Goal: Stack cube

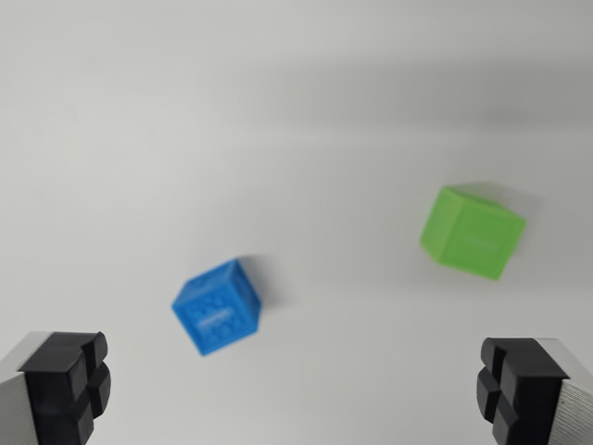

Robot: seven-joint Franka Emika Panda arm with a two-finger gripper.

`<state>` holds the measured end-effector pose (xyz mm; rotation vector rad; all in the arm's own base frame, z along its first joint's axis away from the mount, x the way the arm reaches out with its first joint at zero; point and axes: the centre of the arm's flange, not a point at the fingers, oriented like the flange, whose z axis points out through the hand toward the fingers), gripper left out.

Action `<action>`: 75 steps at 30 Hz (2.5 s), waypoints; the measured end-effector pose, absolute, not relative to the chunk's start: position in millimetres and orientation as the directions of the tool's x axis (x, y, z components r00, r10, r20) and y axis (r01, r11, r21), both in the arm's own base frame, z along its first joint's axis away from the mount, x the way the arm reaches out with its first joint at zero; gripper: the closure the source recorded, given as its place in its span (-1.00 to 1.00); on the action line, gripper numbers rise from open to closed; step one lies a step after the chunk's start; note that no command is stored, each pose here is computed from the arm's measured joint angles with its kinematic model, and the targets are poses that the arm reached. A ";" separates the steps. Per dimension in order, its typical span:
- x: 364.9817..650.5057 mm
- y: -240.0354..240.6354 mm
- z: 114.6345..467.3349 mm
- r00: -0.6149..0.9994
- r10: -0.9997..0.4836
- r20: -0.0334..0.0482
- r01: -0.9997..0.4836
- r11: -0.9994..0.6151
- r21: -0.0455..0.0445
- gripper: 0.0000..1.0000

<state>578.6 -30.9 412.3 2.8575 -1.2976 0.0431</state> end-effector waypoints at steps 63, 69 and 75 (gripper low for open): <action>473.8 27.7 256.4 0.907 -0.422 0.000 -0.422 -0.907 0.003 -1.00; 460.7 35.8 234.3 0.927 -0.376 -0.005 -0.376 -0.927 0.002 -1.00; 460.0 36.3 207.1 0.928 -0.373 -0.009 -0.373 -0.928 0.001 -1.00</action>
